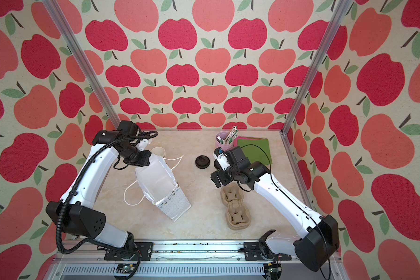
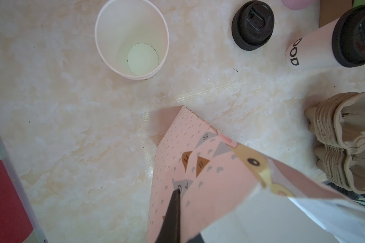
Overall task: Pack a coffee takeout order
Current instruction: Rotate the takeout bag at the center of the table.
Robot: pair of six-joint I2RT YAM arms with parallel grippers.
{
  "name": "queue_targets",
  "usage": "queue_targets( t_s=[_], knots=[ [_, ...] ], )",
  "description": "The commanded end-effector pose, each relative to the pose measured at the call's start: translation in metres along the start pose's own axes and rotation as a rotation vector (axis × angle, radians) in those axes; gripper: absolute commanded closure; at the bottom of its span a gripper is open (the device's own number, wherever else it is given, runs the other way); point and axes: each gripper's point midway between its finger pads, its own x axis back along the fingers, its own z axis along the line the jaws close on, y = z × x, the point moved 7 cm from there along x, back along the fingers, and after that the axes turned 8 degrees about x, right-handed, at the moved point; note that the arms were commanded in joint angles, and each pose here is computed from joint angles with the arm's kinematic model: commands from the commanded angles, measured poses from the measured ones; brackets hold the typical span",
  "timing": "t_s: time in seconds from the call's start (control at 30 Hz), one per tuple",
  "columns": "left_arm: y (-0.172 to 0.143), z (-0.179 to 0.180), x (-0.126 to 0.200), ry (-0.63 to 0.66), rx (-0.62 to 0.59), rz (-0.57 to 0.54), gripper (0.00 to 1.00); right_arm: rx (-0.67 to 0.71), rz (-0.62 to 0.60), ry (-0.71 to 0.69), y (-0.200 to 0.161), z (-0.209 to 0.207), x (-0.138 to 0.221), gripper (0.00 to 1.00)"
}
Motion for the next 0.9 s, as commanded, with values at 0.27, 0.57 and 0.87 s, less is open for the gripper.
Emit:
queue_targets(
  t_s=[0.27, 0.57, 0.87],
  knots=[
    [0.001, -0.013, 0.002, -0.154, 0.183, 0.002, 1.00, -0.146, 0.085, -0.045, -0.036, -0.017, 0.011, 0.01],
    [0.005, -0.017, -0.006, -0.150, 0.124, 0.026, 0.87, -0.186, 0.111, -0.033, -0.044, -0.019, 0.010, 0.01],
    [0.012, -0.013, -0.010, -0.103, 0.066, 0.028, 0.66, -0.182, 0.125, -0.034, -0.048, -0.019, 0.009, 0.01]
  ],
)
